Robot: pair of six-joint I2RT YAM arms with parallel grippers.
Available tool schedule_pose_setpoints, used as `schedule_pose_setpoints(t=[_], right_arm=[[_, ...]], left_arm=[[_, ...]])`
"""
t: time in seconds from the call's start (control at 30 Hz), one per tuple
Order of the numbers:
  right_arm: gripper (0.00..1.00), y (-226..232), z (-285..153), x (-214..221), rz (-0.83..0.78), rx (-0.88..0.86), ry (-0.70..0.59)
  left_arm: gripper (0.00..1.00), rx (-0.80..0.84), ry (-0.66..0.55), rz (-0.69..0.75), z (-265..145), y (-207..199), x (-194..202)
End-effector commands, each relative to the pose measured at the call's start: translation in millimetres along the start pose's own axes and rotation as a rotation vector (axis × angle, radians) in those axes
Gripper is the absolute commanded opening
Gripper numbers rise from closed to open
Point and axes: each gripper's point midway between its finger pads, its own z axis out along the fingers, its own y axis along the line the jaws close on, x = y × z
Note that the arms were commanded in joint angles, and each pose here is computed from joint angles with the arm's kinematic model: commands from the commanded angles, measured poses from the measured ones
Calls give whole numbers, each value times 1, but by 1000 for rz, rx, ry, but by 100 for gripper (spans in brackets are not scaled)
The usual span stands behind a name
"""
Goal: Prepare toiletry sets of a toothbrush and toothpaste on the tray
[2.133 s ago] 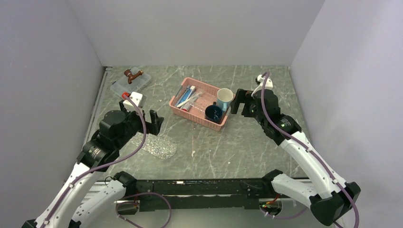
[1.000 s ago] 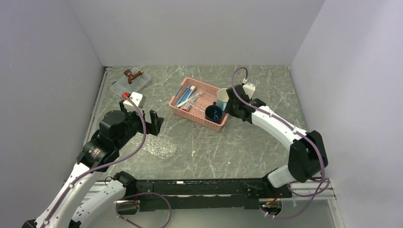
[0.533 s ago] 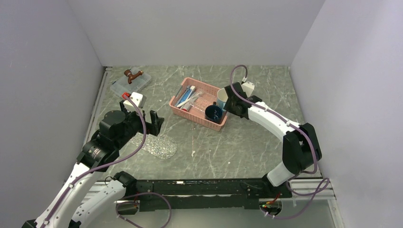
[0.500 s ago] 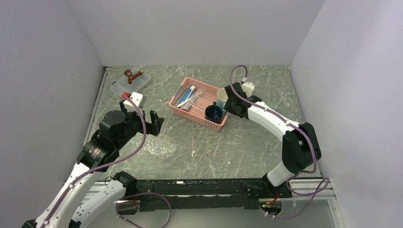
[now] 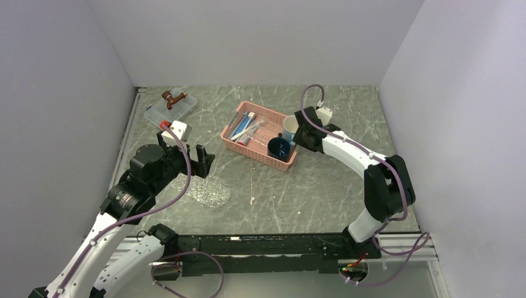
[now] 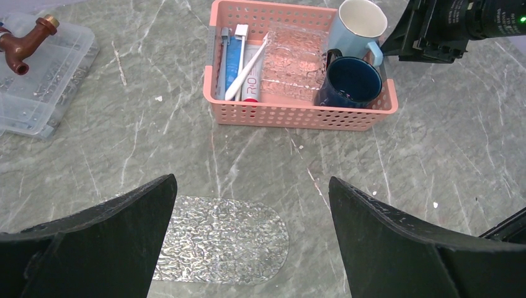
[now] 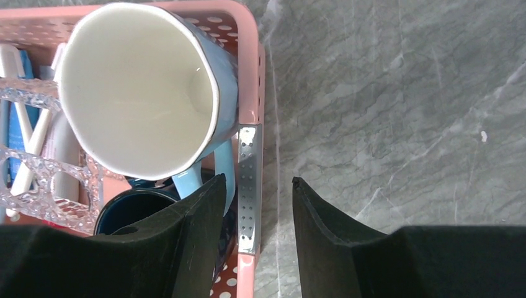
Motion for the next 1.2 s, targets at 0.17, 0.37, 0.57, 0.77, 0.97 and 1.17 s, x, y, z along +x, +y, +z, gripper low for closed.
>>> schedule_pose_setpoints(t=[0.17, 0.37, 0.57, 0.77, 0.97, 1.17], right_arm=[[41, 14, 12, 1, 22, -31, 17], [31, 13, 14, 4, 9, -25, 27], [22, 12, 14, 2, -36, -16, 27], [0, 16, 20, 3, -115, -14, 58], [0, 20, 24, -7, -204, 5, 50], [0, 31, 28, -23, -335, -41, 25]], left_arm=[[99, 14, -21, 7, 2, -2, -6], [99, 14, -28, 7, 0, -3, -7], [99, 12, -30, 7, 0, -2, -8], [99, 9, -27, 9, 0, -2, -7], [99, 5, -22, 10, 1, -1, -6], [99, 2, -15, 12, 3, 0, -4]])
